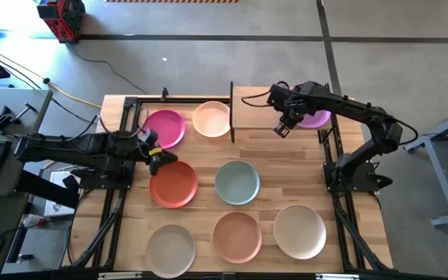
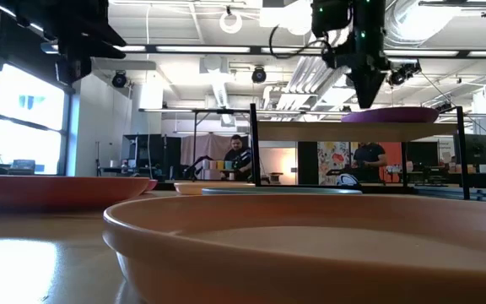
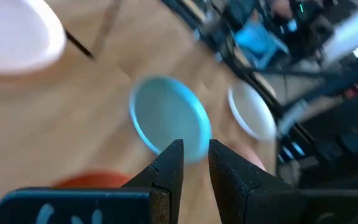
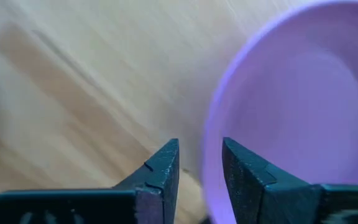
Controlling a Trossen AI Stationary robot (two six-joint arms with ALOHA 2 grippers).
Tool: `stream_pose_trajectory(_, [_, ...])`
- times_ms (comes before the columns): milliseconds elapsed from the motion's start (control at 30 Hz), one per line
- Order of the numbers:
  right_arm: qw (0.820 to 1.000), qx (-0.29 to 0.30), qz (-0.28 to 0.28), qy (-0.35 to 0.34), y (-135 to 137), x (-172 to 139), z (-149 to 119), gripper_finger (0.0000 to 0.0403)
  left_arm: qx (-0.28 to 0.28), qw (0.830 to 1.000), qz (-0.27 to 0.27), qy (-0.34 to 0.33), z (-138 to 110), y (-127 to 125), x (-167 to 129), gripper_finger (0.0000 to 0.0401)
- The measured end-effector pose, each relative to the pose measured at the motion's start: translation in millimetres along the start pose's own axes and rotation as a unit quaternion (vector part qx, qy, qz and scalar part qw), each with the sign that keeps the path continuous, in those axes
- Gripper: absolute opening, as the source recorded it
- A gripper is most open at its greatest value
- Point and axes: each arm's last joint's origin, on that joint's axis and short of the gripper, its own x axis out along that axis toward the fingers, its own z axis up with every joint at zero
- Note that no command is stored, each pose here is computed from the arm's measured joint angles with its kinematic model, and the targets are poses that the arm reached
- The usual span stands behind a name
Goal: Place and stack plates onto a shelf
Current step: Put the violet plate on the shelf, then stack the orange plate on top of the violet plate on the shelf
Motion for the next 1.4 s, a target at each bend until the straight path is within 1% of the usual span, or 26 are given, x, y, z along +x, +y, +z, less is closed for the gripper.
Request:
stream_pose_trajectory(133, [0.998,0.018,0.049,-0.024,3,-20,5,0.0097,-0.029,0.997,-0.026,0.072,-10,-7,13,0.0065])
stream_pose_trajectory(267, [0.996,0.031,0.067,-0.050,7,-37,8,0.0097,-0.061,0.988,-0.045,0.134,-23,-18,28,0.0065])
stream_pose_trajectory(333, [0.995,0.031,0.071,-0.059,8,-42,8,0.0097,-0.075,0.983,-0.044,0.160,-31,-22,35,0.0065])
stream_pose_trajectory(533, [0.995,0.024,0.073,-0.059,12,-43,7,0.0097,-0.116,0.966,0.000,0.232,-58,-29,54,0.0065])
stream_pose_trajectory(700, [0.996,0.023,0.070,-0.050,13,-38,6,0.0097,-0.130,0.958,0.002,0.257,-75,-37,68,0.0065])
stream_pose_trajectory(967, [0.996,0.019,0.069,-0.048,14,-34,6,0.0097,-0.134,0.947,0.048,0.287,-95,-34,86,0.0065])
stream_pose_trajectory(1233, [0.996,0.019,0.070,-0.050,13,-34,6,0.0097,-0.122,0.944,0.079,0.297,-105,-28,98,0.0065])
stream_pose_trajectory(1400, [0.996,0.020,0.070,-0.052,14,-34,7,0.0097,-0.112,0.948,0.088,0.284,-106,-27,99,0.0065])
